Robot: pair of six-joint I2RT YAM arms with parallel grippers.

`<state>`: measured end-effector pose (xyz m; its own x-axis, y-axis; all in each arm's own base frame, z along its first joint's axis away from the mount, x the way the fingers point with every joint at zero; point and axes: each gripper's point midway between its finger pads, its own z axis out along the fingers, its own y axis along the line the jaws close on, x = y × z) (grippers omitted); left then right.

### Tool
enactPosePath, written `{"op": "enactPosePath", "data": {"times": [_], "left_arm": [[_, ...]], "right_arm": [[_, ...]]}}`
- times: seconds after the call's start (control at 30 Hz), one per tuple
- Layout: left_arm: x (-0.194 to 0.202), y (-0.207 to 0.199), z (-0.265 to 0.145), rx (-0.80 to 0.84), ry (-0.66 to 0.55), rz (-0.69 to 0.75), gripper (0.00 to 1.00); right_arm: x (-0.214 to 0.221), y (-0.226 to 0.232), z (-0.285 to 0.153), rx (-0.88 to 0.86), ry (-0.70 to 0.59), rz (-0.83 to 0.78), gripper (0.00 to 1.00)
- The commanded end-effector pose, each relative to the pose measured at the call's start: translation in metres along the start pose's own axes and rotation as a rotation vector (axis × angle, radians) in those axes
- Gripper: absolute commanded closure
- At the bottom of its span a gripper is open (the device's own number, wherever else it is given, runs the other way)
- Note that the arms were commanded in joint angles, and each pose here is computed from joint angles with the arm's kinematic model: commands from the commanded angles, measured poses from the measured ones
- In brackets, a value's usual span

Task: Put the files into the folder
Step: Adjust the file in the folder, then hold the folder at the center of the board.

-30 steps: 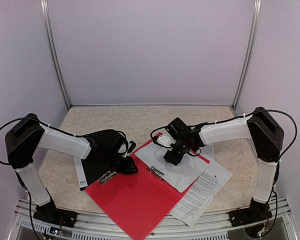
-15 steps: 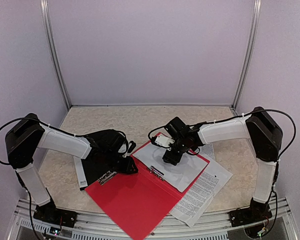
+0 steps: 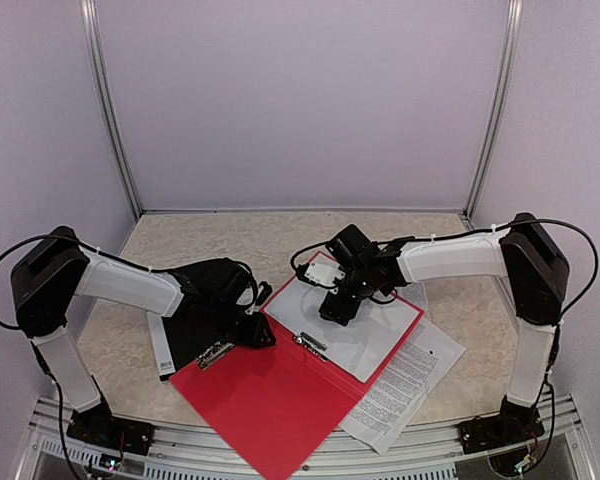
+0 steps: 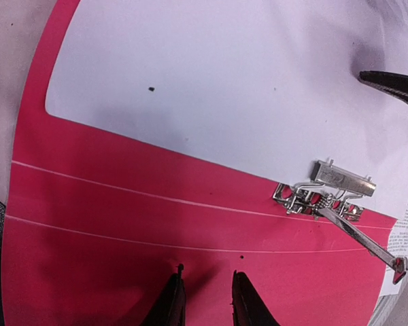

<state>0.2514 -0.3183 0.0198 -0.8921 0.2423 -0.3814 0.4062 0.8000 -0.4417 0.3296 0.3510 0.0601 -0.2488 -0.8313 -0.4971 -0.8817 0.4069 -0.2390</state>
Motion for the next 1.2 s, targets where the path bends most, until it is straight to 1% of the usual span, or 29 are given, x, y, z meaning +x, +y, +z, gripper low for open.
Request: {"op": "enactPosePath", "data": {"times": [0.0, 0.23, 0.37, 0.5, 0.63, 0.8, 1.0, 1.17], "left_arm": [[0.048, 0.042, 0.009, -0.164, 0.162, -0.029, 0.77], [0.04, 0.034, 0.007, -0.154, 0.149, -0.021, 0.76], [0.028, 0.021, 0.003, -0.14, 0.132, -0.001, 0.74], [0.019, 0.009, -0.002, -0.128, 0.115, 0.014, 0.73], [0.014, 0.003, -0.01, -0.122, 0.105, 0.013, 0.73], [0.003, -0.013, -0.027, -0.079, 0.062, 0.011, 0.71], [-0.019, -0.045, -0.054, 0.04, -0.047, 0.036, 0.67], [-0.033, -0.06, -0.067, 0.105, -0.118, 0.04, 0.66]], "right_arm": [[-0.012, 0.0, -0.019, 0.002, -0.027, 0.011, 0.21], [-0.033, -0.002, -0.041, -0.007, -0.107, 0.049, 0.22], [-0.047, 0.003, -0.054, -0.053, -0.167, 0.067, 0.23], [-0.052, 0.008, -0.062, -0.087, -0.197, 0.082, 0.23], [-0.051, 0.011, -0.065, -0.095, -0.207, 0.098, 0.24], [-0.044, 0.013, -0.068, -0.097, -0.204, 0.144, 0.25], [-0.027, 0.018, -0.077, -0.099, -0.203, 0.246, 0.29], [-0.015, 0.035, -0.086, -0.113, -0.229, 0.32, 0.35]]}}
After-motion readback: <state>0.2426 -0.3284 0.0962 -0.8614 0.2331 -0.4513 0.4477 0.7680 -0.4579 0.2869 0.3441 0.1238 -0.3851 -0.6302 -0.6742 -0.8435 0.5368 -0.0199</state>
